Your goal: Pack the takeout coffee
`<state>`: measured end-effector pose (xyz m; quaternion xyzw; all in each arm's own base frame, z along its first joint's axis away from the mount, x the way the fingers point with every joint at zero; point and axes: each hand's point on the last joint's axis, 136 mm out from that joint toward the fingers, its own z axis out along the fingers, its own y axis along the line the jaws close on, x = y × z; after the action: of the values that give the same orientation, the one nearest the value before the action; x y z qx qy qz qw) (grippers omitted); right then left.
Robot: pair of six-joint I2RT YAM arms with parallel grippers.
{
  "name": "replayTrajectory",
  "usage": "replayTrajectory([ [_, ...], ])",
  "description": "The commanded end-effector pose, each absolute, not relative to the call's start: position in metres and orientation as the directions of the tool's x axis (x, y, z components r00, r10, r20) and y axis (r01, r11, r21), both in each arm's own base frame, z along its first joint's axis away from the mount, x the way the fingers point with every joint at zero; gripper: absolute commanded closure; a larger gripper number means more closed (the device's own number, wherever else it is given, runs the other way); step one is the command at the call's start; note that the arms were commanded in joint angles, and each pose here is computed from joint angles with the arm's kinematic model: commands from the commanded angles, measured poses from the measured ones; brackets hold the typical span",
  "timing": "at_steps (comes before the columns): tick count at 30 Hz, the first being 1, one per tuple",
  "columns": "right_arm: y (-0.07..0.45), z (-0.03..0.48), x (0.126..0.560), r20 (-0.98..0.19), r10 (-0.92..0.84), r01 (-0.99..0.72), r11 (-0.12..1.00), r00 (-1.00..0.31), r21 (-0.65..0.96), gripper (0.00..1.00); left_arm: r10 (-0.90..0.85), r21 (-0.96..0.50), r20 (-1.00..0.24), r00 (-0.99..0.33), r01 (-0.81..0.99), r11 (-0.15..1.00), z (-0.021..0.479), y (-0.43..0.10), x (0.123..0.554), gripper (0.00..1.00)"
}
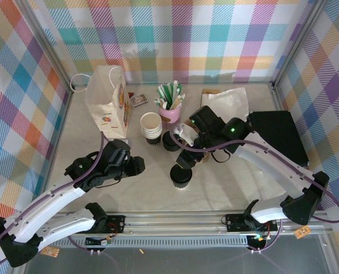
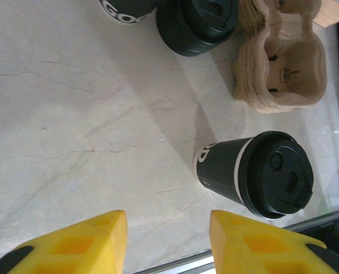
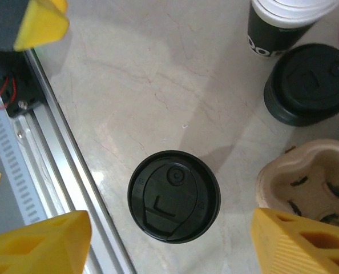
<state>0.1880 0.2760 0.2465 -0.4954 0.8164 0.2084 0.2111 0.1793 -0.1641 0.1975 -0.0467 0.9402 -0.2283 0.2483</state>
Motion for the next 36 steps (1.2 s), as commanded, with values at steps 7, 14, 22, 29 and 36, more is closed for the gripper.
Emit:
replayTrajectory([
  [7, 0.289, 0.245, 0.167, -0.566, -0.816, -0.993, 0.108, -0.117, 0.049, 0.04, -0.242, -0.386, -0.500, -0.832, -0.036, 0.922, 0.206, -0.123, 0.169, 0.48],
  [14, 0.291, 0.236, 0.170, -0.553, -0.833, -0.999, 0.037, -0.032, 0.001, 0.01, -0.284, -0.370, -0.515, -0.809, -0.089, 0.925, 0.203, -0.102, 0.160, 0.40],
  [22, 0.294, 0.229, 0.174, -0.515, -0.857, -1.000, -0.010, 0.008, 0.000, 0.01, -0.310, -0.351, -0.500, -0.808, -0.138, 0.926, 0.195, -0.084, 0.148, 0.32],
  [29, 0.293, 0.225, 0.171, -0.495, -0.868, -0.999, -0.044, 0.028, 0.022, 0.01, -0.323, -0.320, -0.495, -0.806, -0.176, 0.931, 0.187, -0.069, 0.138, 0.26],
  [36, 0.291, 0.219, 0.168, -0.474, -0.880, -0.998, -0.049, 0.024, 0.040, 0.00, -0.306, -0.299, -0.486, -0.819, -0.174, 0.938, 0.181, -0.065, 0.133, 0.18],
])
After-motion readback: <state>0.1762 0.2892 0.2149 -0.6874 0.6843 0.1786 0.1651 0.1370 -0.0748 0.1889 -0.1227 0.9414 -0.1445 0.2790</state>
